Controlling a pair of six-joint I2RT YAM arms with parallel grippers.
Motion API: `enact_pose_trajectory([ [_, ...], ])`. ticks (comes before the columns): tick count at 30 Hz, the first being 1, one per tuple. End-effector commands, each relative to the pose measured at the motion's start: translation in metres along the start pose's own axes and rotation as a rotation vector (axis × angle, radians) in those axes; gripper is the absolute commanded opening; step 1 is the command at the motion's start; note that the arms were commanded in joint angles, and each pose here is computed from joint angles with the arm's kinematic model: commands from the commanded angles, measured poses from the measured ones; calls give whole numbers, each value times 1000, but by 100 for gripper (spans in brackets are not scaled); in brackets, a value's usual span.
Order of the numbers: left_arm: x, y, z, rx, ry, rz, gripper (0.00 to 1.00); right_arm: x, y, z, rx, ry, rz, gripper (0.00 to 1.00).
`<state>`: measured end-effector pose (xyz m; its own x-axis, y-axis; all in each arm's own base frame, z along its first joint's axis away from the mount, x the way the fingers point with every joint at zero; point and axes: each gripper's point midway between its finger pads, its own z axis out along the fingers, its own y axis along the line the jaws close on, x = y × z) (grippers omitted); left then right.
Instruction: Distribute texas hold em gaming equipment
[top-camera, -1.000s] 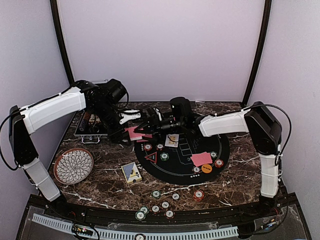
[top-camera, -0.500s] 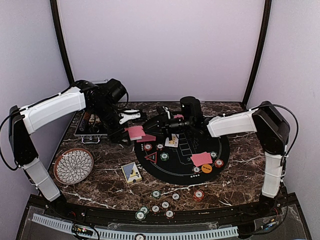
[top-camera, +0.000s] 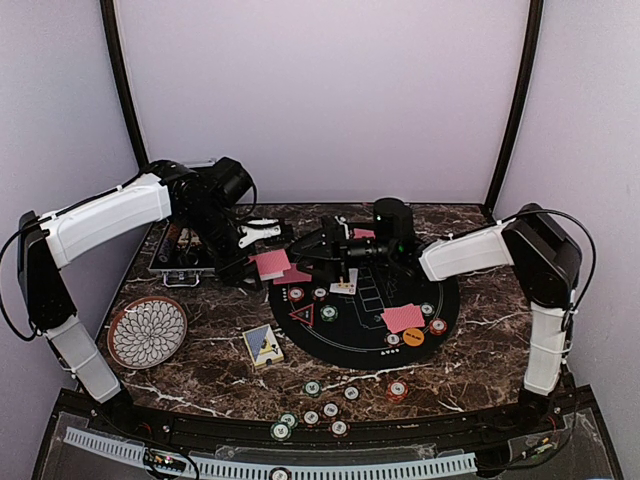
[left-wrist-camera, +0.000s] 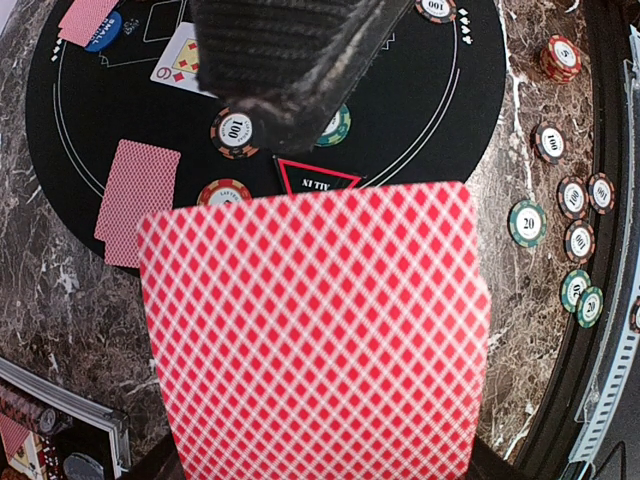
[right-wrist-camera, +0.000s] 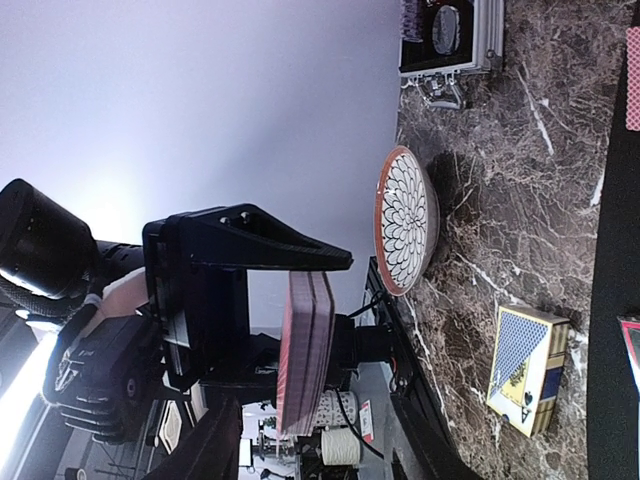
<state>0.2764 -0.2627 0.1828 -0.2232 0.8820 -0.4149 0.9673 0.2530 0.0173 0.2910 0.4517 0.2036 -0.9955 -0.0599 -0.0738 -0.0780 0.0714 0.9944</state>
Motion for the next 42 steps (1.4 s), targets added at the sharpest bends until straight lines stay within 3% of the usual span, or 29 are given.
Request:
enact_pose_trajectory([
  [1, -7, -3, -19, -17, -44, 15, 0, -3, 22, -3, -18, -10, -73, 50],
  [7, -7, -2, -19, -18, -43, 13, 0, 3, 24, 6, -23, 22, -73, 45],
  [12, -6, -1, -19, -22, -39, 15, 0, 7, 31, 10, -44, 36, -82, 32],
  [28, -5, 0, -19, -27, -36, 13, 0, 18, 35, 20, -61, 73, -79, 19],
  [34, -4, 1, -18, -35, -32, 13, 0, 19, 34, 20, -60, 78, -75, 9],
  [38, -5, 2, -18, -40, -32, 13, 0, 19, 33, 20, -60, 82, -72, 7],
  [42, -4, 1, -18, -40, -31, 13, 0, 19, 30, 21, -56, 84, -68, 13],
])
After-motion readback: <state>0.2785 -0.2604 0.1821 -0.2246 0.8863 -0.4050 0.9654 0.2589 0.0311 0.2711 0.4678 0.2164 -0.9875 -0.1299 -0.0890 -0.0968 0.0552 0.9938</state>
